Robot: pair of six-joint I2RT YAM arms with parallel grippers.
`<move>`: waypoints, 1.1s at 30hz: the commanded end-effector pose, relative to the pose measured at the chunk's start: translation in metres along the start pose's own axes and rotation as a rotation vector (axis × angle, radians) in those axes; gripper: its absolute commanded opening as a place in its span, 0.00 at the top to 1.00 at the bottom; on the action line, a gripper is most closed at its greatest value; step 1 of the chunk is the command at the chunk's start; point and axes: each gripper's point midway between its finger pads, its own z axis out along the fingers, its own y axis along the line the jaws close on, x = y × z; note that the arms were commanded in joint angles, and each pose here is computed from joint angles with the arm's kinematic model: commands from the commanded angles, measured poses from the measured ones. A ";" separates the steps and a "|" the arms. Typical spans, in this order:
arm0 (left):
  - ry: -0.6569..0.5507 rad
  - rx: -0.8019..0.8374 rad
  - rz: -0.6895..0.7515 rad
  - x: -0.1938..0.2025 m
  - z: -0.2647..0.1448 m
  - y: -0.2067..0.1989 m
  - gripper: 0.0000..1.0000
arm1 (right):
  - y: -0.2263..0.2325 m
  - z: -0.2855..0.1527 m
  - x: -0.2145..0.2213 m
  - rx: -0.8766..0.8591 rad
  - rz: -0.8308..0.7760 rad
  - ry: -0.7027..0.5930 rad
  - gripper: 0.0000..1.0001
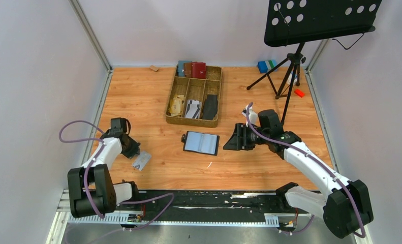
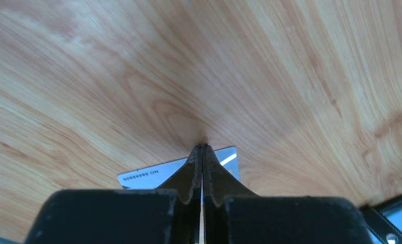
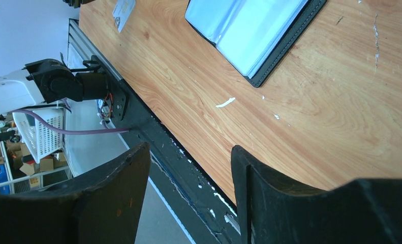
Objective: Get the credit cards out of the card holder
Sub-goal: Move the credit card to the corner of the board.
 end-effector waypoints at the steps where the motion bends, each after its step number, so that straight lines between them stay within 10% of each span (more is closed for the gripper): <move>1: 0.202 -0.053 0.019 0.068 0.005 0.025 1.00 | 0.010 0.000 -0.009 -0.043 -0.029 -0.033 0.41; 12: 0.223 -0.020 0.114 0.108 -0.023 0.027 1.00 | 0.008 0.006 -0.009 -0.058 -0.011 -0.029 0.40; 20: 0.043 -0.069 0.265 0.041 -0.047 -0.007 0.99 | 0.012 0.009 -0.014 -0.072 -0.010 -0.028 0.40; 30: 0.047 -0.152 0.265 -0.019 -0.041 -0.023 0.31 | 0.013 0.005 -0.012 -0.067 -0.017 -0.029 0.40; 33: 0.082 -0.140 0.287 -0.016 -0.028 -0.026 0.27 | 0.015 0.003 -0.013 -0.067 -0.024 -0.033 0.40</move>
